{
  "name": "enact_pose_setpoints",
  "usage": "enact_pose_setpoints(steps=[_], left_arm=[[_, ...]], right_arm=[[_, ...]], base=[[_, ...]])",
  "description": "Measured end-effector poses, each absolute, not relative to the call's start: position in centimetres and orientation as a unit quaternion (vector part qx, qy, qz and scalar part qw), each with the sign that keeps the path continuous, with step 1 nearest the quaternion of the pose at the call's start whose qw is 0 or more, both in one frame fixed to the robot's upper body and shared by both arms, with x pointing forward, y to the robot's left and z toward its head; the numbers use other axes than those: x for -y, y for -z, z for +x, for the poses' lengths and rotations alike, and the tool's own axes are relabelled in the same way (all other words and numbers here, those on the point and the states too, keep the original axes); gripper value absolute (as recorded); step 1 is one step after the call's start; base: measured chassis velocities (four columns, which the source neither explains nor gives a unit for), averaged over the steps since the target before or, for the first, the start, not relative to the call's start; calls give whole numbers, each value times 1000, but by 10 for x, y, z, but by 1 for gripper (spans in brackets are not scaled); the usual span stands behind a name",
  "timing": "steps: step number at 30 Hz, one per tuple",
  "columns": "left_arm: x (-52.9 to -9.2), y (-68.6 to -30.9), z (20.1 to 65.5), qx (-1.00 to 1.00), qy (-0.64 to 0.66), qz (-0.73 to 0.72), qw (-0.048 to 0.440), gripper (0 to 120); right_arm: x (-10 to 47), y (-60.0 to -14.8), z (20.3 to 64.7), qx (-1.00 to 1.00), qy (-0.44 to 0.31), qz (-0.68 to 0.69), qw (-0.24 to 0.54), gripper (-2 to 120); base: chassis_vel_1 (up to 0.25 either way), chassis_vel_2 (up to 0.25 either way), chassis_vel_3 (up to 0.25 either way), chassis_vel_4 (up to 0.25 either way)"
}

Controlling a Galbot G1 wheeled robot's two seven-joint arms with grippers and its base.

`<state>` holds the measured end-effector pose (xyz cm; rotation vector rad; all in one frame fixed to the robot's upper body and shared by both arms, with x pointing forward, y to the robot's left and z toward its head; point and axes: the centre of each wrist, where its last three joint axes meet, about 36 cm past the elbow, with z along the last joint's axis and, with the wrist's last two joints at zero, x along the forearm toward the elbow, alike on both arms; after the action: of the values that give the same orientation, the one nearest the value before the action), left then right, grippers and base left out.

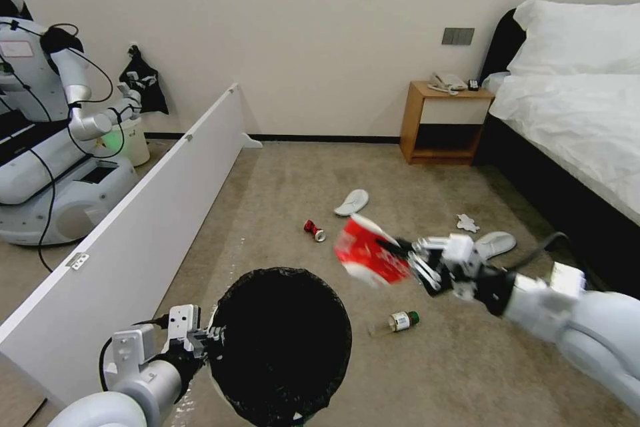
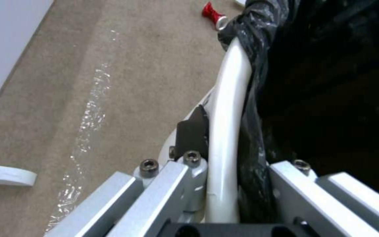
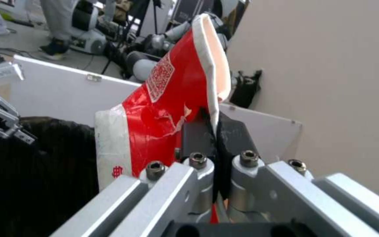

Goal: Pick up the trash bin, then pick up the garbage from the floor and place it into the trash bin.

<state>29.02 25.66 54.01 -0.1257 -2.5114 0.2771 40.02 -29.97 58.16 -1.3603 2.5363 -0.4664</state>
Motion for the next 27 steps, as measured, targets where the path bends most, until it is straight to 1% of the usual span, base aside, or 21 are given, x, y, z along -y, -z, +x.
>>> enact_pose_setpoints(steps=[7, 10, 12, 14, 27], left_arm=[[-256, -540, 289, 946, -109, -49, 301, 2], [-256, -541, 289, 946, -111, -51, 300, 2], [-258, -539, 290, 945, -114, -50, 301, 2], [-259, -538, 290, 945, -115, -50, 302, 2], [-260, -541, 289, 946, -119, -53, 298, 2]], right_arm=[[282, -576, 404, -859, 140, -476, 129, 0], [268, -577, 406, -849, 121, -494, 146, 0], [246, -585, 400, -835, 79, -520, 160, 0], [239, -585, 399, -831, 72, -527, 163, 0], [218, -564, 399, -808, 71, -565, 150, 0]], base=[[0, 0, 0, 0], [0, 0, 0, 0], [0, 0, 0, 0], [0, 0, 0, 0], [0, 0, 0, 0]])
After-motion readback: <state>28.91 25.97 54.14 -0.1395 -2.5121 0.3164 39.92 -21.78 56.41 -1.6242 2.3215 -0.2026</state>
